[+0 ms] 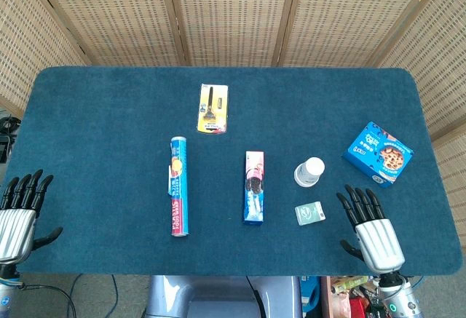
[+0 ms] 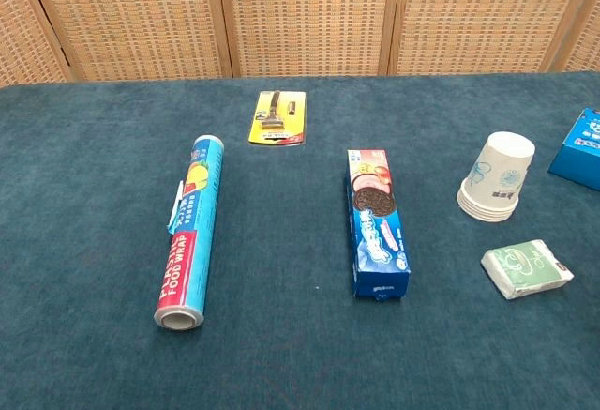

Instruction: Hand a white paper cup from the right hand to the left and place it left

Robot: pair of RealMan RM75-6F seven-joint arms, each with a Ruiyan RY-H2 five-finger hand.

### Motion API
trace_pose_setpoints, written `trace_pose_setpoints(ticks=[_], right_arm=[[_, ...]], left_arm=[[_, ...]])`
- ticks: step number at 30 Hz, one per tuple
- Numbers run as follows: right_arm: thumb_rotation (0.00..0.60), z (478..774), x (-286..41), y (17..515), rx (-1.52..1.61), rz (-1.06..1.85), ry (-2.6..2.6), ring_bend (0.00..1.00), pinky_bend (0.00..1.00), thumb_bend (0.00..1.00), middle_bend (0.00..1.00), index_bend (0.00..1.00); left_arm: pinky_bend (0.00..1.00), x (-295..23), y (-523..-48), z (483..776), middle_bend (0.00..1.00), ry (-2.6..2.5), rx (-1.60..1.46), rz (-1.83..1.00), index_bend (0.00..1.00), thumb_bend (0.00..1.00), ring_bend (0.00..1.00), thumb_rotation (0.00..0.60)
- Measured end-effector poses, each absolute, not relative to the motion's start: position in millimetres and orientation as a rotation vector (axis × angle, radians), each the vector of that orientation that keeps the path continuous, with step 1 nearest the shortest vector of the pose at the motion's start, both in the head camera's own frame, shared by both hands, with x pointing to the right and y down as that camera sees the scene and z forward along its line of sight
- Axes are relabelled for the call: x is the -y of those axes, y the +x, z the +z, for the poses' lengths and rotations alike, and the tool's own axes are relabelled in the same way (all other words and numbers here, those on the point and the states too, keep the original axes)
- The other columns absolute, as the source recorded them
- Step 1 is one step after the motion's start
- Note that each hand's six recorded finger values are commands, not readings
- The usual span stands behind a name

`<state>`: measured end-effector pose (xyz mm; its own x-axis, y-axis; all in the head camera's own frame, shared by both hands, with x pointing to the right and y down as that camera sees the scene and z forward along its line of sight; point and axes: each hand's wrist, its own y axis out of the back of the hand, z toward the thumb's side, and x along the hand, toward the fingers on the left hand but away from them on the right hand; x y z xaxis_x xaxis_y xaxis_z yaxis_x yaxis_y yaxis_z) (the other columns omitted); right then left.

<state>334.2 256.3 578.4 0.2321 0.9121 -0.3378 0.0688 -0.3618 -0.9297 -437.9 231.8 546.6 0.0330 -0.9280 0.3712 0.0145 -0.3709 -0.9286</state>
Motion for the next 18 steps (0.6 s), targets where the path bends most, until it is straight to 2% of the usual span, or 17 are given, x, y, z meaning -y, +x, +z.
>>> trace_pose_setpoints(ticks=[18], right_arm=[[0.6,575.0,-256.6,332.3,0.946,1.227,-1.669,0.0,0.0,0.09,0.0,0.03]], left_arm=[[0.0,-231.5,-438.7,545.3,0.0,-1.503,-0.977,-1.462,0.0,0.09,0.0,0.6]])
